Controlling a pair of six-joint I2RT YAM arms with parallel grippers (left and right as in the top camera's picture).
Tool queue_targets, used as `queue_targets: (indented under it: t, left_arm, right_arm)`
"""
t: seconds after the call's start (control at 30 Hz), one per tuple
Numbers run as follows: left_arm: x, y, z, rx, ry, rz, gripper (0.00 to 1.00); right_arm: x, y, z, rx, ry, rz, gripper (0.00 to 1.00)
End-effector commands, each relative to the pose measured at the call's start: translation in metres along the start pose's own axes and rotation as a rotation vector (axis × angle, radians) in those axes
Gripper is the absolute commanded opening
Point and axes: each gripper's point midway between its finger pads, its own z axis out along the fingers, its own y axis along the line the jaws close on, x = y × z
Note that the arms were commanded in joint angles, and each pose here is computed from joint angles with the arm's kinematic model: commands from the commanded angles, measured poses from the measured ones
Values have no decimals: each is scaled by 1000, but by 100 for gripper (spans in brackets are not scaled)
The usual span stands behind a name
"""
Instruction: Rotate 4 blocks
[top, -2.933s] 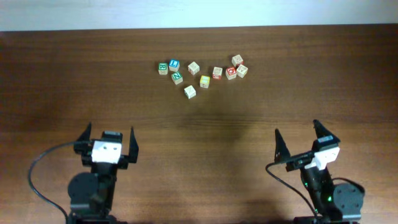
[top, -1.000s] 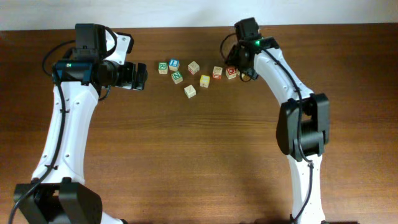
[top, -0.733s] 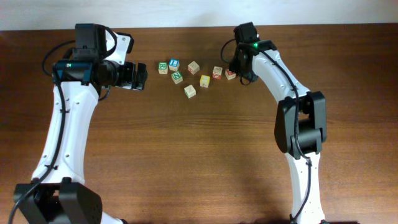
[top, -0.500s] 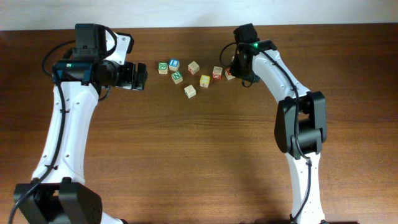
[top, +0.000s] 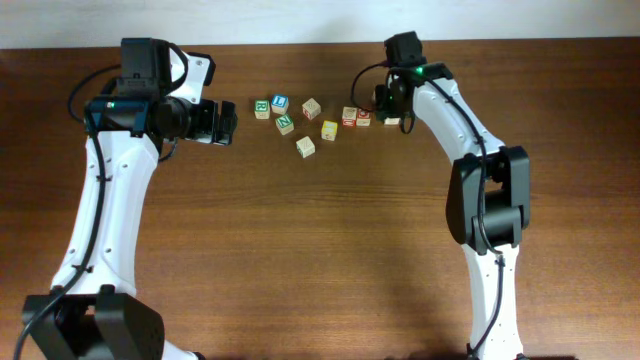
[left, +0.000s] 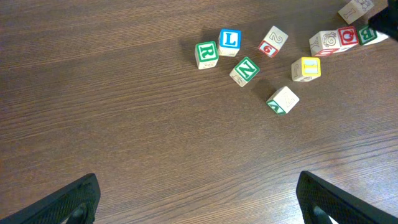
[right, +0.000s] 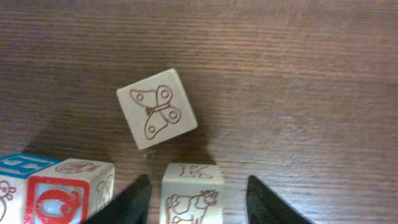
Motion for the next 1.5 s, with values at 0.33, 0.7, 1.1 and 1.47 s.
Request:
queue_targets:
  t: [0.33, 0.7, 1.1, 1.47]
  left_arm:
    - [-8, 0, -4, 9, -24, -11, 99]
    - [-8, 0, -4, 9, -24, -11, 99]
    - [-8, 0, -4, 9, -24, -11, 99]
    - [-8, 0, -4, 9, -24, -11, 99]
  right_arm:
    - [8, 4, 8, -26, 35, 92, 23]
    - [106, 31, -90, -166, 540, 151, 24]
    - [168, 38, -73, -37, 678, 17, 27]
    - [121, 51, -102, -103, 567, 12, 49]
